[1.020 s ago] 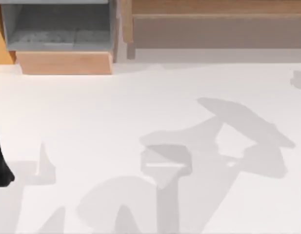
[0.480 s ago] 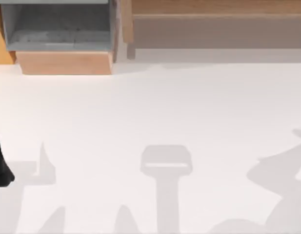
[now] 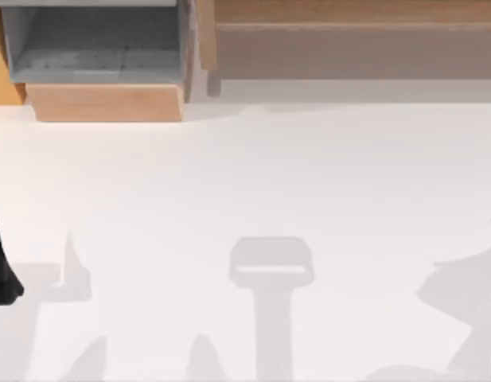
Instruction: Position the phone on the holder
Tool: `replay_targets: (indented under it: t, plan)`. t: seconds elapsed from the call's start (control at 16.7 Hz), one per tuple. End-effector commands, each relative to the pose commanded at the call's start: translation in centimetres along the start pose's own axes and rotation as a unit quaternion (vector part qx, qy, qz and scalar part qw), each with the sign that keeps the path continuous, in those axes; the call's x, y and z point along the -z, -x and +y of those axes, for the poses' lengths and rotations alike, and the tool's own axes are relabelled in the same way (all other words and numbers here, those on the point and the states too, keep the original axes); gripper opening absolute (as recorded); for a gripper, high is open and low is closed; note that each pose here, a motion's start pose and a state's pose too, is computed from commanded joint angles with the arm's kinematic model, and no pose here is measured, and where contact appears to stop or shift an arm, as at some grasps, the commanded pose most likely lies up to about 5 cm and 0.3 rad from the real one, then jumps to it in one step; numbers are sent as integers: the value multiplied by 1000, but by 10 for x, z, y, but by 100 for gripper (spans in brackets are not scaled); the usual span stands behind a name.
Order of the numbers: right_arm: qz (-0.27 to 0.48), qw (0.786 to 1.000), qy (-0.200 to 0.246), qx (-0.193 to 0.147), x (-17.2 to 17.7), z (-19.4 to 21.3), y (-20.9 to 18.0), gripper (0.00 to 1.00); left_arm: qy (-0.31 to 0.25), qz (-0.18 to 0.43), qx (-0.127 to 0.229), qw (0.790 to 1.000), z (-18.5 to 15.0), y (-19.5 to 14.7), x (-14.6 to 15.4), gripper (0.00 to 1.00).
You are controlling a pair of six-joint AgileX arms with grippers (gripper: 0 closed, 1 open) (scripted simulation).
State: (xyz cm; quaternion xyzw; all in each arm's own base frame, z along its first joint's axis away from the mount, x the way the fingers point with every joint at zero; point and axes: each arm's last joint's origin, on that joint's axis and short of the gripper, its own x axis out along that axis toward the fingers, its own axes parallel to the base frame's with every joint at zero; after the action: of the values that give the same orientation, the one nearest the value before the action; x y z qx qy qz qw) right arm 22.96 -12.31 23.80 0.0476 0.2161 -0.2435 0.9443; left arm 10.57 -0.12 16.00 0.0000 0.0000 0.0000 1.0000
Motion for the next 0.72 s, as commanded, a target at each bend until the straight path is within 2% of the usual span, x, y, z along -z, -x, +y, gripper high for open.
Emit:
replay_targets:
  t: [0.24, 0.48, 0.72]
  plan:
    - [-4, 1000, 1, 1, -3, 2, -6, 0, 0, 0, 0, 1000, 0, 0, 0, 100]
    - [2, 1000, 8, 8, -1, 2, -32, 0, 0, 0, 0, 1000, 0, 0, 0, 100]
    - [-2, 1000, 0, 2, 1, -1, -49, 0, 0, 0, 0, 1000, 0, 0, 0, 100]
